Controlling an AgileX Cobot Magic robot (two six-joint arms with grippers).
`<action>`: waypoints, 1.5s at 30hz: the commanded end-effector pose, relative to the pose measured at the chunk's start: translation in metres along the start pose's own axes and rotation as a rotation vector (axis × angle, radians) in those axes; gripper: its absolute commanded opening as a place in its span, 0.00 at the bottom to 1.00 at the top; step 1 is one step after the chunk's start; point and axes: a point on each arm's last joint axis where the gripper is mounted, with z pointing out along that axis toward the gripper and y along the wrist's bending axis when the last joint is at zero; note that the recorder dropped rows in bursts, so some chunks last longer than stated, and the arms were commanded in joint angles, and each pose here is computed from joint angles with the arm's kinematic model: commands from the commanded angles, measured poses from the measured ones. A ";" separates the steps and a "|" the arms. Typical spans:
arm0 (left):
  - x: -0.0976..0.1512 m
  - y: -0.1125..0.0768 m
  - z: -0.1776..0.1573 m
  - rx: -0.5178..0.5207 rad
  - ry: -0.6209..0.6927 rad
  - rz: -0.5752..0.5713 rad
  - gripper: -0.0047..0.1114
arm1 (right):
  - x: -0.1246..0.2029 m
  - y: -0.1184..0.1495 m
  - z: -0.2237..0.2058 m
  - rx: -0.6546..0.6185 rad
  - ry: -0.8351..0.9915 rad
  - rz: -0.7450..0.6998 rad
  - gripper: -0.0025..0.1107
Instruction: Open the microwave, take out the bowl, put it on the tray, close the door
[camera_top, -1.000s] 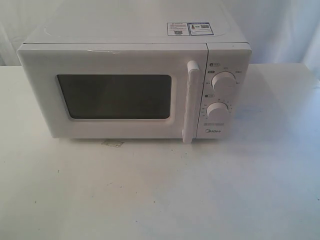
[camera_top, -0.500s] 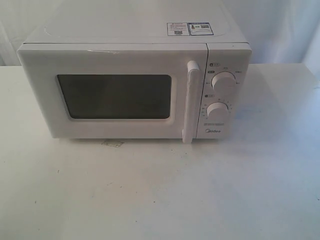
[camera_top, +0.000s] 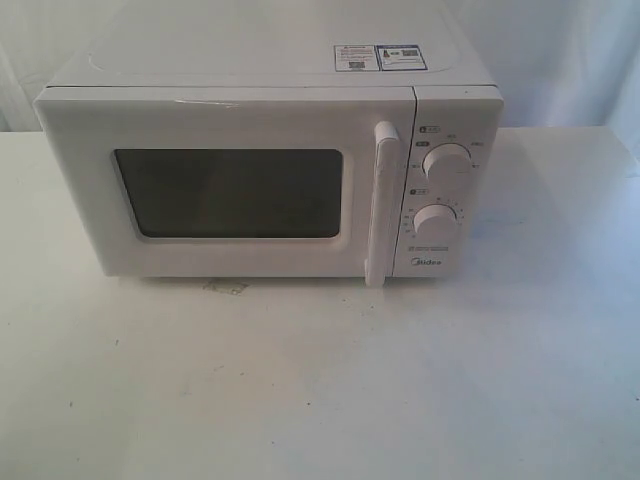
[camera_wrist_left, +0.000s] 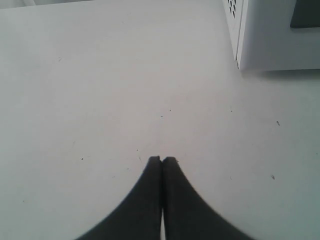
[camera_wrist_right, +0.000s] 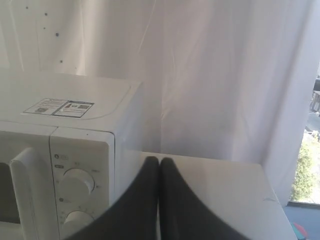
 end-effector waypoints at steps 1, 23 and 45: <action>0.001 0.000 0.000 0.003 0.001 -0.011 0.04 | -0.008 -0.001 0.005 0.007 -0.065 -0.002 0.02; 0.001 0.000 0.000 0.003 0.001 -0.009 0.04 | 0.042 0.072 0.149 -0.647 0.657 -0.207 0.02; 0.001 0.000 0.000 0.003 0.001 -0.009 0.04 | 0.072 0.055 0.182 -1.189 0.388 -0.189 0.02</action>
